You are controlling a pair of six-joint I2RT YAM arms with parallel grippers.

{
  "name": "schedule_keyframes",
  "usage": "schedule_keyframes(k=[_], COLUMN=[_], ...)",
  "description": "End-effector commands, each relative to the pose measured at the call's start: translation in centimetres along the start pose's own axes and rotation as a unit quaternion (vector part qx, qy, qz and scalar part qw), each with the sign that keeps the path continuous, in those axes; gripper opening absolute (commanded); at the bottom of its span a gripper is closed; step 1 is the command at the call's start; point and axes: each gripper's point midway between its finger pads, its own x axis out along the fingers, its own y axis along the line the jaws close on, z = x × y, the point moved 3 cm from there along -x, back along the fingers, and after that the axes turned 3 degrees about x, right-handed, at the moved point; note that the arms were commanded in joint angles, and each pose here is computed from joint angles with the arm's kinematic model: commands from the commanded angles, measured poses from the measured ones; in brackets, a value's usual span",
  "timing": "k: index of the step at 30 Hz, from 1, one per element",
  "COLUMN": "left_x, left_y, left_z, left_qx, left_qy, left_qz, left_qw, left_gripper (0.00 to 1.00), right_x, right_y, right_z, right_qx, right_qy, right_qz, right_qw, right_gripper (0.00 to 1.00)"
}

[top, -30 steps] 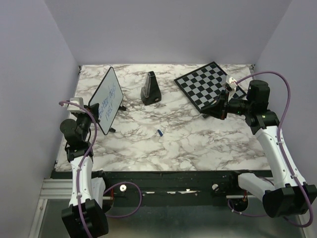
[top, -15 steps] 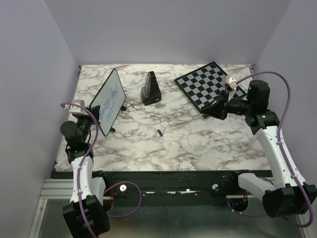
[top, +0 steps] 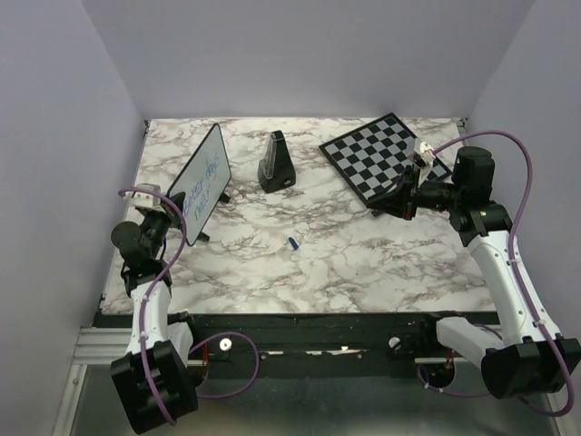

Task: Write a sentence on the whiteboard
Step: Place the whiteboard on the whiteboard stand.

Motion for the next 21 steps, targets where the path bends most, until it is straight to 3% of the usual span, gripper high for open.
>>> schedule_keyframes(k=[1, 21], left_x=[-0.4, -0.5], left_y=[2.5, 4.1], left_z=[-0.6, -3.9], left_qx=[0.072, 0.113], left_qy=[-0.001, 0.026], left_qz=[0.044, 0.044], left_qw=[0.996, 0.992], left_gripper=[0.0, 0.0], right_x=[-0.1, -0.2], right_y=[0.5, 1.1], right_z=[0.2, 0.4], right_qx=[-0.011, -0.015], right_qy=[-0.007, -0.01], right_qz=[0.014, 0.024], right_qw=[1.0, 1.0], right_gripper=[0.01, 0.01])
